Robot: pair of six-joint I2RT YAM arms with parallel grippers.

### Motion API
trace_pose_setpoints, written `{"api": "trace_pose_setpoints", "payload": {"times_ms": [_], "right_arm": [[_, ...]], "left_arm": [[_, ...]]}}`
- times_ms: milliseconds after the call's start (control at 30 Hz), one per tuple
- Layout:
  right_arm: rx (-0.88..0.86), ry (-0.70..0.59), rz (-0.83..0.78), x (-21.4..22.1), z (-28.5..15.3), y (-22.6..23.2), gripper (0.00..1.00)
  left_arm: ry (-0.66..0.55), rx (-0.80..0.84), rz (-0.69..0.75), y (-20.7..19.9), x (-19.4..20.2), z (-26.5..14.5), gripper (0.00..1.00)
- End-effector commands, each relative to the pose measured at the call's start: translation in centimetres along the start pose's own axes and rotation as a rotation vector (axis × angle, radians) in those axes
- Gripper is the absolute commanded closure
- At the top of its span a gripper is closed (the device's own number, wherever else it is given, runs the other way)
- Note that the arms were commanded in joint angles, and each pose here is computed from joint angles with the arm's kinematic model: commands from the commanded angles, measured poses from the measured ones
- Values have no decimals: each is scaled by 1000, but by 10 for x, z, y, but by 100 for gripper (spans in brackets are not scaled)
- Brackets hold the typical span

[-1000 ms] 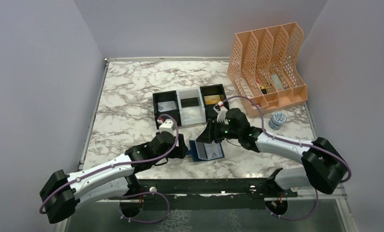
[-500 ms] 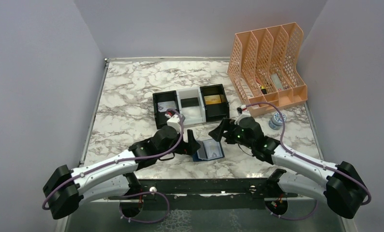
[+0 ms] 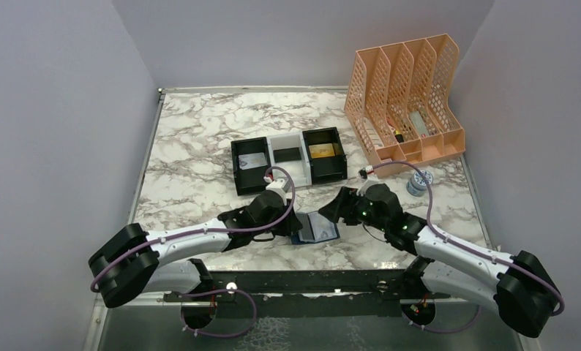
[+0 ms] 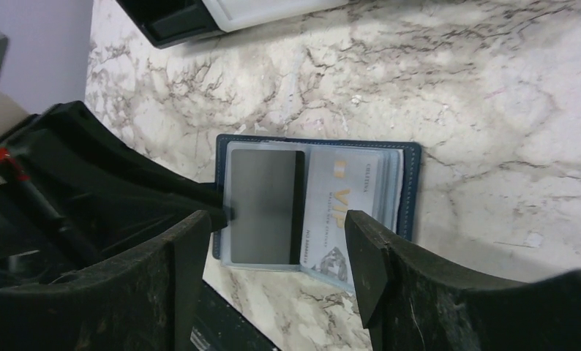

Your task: Take the credit cards out of the card holder

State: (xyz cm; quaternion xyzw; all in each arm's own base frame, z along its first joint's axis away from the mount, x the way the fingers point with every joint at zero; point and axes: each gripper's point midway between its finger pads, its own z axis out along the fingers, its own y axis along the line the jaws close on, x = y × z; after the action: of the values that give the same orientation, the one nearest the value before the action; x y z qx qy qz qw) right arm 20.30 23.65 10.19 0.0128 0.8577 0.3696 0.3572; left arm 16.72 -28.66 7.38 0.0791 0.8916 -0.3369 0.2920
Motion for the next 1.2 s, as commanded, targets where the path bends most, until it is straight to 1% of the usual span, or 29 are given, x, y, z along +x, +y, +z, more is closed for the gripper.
{"api": "trace_pose_setpoints", "payload": {"times_ms": [0,100,133,267,300,433,633,967,1167], "right_arm": [[-172,65,-32,8,2,32,35],[-253,148,-49,20,6,46,44],[-273,176,-51,23,8,50,49],[-295,275,-49,38,21,52,60],[-294,295,-48,41,23,52,62],[-290,363,-50,53,32,48,64],[-213,389,-66,55,42,35,64],[-85,363,-85,47,53,18,64],[-71,381,-75,53,56,11,64]], "left_arm": [[-10,-48,-30,20,11,7,83],[5,-96,-28,37,22,9,86],[8,-104,-26,40,24,10,87],[30,-133,-20,50,32,13,90],[33,-140,-20,51,33,14,90],[34,-150,-15,55,36,14,90],[47,-156,-7,58,39,14,90],[42,-177,6,61,37,10,90],[32,-166,7,58,34,9,91]]}}
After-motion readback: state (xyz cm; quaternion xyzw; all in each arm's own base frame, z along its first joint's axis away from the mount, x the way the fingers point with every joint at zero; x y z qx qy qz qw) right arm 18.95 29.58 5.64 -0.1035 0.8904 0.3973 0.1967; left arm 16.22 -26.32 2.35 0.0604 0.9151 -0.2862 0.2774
